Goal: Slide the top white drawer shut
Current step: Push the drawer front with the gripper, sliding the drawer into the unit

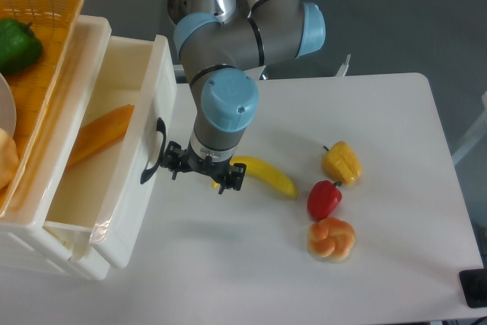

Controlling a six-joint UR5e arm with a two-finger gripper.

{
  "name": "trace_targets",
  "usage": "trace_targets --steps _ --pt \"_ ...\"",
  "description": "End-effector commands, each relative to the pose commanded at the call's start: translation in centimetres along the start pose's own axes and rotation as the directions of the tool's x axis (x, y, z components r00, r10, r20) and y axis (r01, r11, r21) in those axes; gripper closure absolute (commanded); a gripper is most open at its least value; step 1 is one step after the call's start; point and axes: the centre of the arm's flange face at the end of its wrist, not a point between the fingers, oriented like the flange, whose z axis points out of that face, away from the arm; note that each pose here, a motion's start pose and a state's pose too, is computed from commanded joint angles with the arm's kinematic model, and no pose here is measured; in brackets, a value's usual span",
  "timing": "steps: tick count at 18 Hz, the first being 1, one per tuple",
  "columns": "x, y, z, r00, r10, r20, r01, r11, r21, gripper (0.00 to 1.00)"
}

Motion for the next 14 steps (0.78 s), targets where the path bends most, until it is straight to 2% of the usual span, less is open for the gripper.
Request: trace_targets --steps 14 --pt "2.7 -0.6 0.1 1.000 0.029 0.010 -0.029 1.000 -0.005 0.00"
